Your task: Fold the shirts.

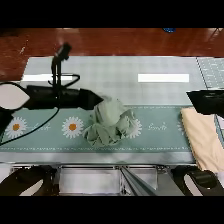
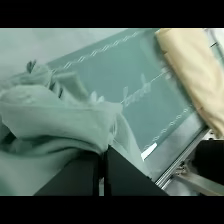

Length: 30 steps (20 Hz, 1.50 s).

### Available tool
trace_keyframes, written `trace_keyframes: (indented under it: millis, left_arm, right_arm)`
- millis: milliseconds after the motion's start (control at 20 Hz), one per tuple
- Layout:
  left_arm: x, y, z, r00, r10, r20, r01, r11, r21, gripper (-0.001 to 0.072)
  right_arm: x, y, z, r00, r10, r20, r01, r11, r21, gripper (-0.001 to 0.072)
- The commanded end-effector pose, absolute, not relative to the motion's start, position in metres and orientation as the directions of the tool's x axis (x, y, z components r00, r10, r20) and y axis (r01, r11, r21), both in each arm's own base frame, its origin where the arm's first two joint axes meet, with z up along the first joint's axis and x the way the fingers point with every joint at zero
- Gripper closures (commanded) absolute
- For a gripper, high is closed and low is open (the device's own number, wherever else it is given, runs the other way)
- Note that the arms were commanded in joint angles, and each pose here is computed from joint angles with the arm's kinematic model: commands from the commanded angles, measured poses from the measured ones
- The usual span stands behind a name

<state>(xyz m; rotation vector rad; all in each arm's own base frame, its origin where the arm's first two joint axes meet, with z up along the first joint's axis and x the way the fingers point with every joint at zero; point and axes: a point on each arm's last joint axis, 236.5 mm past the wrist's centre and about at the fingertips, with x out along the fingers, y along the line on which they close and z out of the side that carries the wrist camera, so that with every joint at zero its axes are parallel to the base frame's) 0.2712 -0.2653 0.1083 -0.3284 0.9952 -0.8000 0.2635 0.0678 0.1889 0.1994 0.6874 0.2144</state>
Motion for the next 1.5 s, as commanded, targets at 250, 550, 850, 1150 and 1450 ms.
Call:
trace_keyframes:
  millis: [250, 550, 850, 1150, 1450]
  left_arm:
    - [0.201, -0.203, -0.06, 0.066, -0.589, -0.805, 0.125, 0.806, -0.579, 0.0266]
    - [0.24, -0.15, 0.035, 0.165, -0.613, -0.773, 0.172, 0.789, -0.59, 0.0198]
    - [0.217, -0.132, 0.011, 0.276, -0.709, -0.649, -0.098, 0.651, -0.753, 0.0199]
    - [0.22, -0.186, -0.025, 0.276, -0.839, -0.47, -0.088, 0.465, -0.881, 0.0199]
    - [0.249, -0.188, -0.056, 0.271, -0.785, -0.558, -0.142, 0.54, -0.829, 0.0202]
  right_arm:
    - [0.277, 0.067, 0.067, 0.527, 0.238, -0.816, -0.019, 0.963, 0.269, 0.03]
    - [0.301, -0.034, 0.064, 0.508, -0.039, -0.861, 0.189, 0.98, 0.067, 0.03]
    - [0.279, -0.06, -0.002, 0.509, 0.109, -0.854, 0.427, 0.829, 0.36, 0.03]
    - [0.295, 0.051, -0.049, 0.406, 0.464, -0.787, 0.295, 0.749, 0.593, 0.0315]
    - [0.297, 0.131, -0.07, 0.287, 0.62, -0.73, 0.216, 0.701, 0.68, 0.0314]
